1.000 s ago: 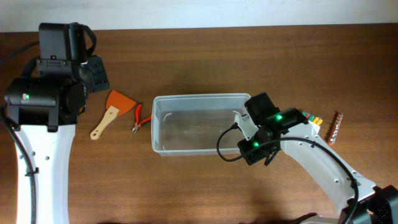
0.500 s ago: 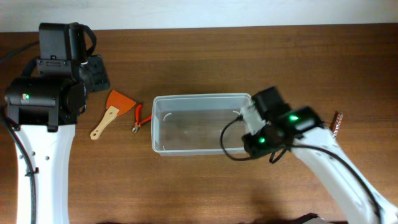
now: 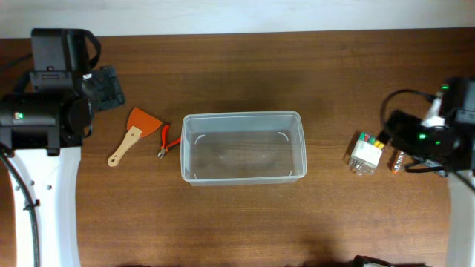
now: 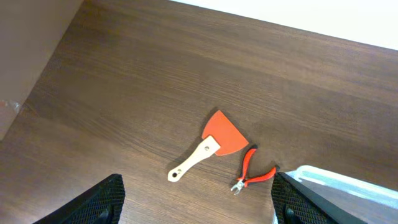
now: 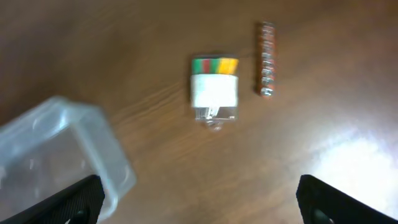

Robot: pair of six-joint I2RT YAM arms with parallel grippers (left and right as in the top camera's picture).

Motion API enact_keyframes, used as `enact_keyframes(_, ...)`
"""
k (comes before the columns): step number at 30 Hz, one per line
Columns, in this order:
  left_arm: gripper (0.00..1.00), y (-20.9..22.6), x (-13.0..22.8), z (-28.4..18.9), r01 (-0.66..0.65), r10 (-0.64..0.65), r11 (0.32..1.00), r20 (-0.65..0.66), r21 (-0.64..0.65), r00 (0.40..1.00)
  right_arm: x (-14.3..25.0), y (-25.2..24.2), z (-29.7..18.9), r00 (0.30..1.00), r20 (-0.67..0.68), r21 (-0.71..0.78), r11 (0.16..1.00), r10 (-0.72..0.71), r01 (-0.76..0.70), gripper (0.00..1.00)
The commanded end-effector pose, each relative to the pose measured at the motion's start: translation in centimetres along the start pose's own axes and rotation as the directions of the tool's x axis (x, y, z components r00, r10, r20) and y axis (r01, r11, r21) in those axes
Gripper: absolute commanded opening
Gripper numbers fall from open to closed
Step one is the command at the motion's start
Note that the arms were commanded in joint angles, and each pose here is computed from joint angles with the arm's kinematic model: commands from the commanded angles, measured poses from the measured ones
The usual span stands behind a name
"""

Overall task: Pack container
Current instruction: 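Grasp the clear screwdriver pack with the right gripper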

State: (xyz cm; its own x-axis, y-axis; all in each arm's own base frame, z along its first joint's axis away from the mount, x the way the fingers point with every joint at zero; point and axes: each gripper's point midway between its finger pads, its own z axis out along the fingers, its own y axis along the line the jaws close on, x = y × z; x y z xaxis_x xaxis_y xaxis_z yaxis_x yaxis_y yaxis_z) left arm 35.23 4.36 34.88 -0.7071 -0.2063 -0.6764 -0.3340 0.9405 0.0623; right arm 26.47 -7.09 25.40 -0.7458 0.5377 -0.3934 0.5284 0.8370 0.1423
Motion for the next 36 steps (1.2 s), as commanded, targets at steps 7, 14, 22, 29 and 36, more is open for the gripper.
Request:
enact_keyframes(7,0.78,-0.2,-1.1,0.1,0.023,-0.023,1.000,0.041,0.013,0.999,0.9,-1.6,8.9,0.956,-0.208,0.094,0.977,0.208,-0.192,0.99)
enact_keyframes(14,0.78,-0.1,-0.8,0.1,0.019,-0.019,1.000,0.029,0.010,0.999,0.4,-1.6,15.6,0.928,-0.292,0.134,0.971,0.230,-0.198,0.99)
enact_keyframes(22,0.78,-0.1,-0.5,0.1,0.015,-0.016,1.000,0.015,0.013,1.000,1.7,-1.2,21.1,0.886,-0.397,0.138,0.970,0.239,-0.200,0.99)
enact_keyframes(29,0.78,-0.5,-0.4,0.1,0.015,-0.016,0.999,0.011,0.032,1.000,2.9,-1.7,24.3,0.867,-0.453,0.150,0.976,0.208,-0.156,0.99)
enact_keyframes(36,0.78,-0.5,-0.4,0.1,0.015,-0.016,0.999,0.010,0.033,1.000,2.8,-1.9,26.2,0.874,-0.448,0.144,0.980,0.188,-0.137,0.99)
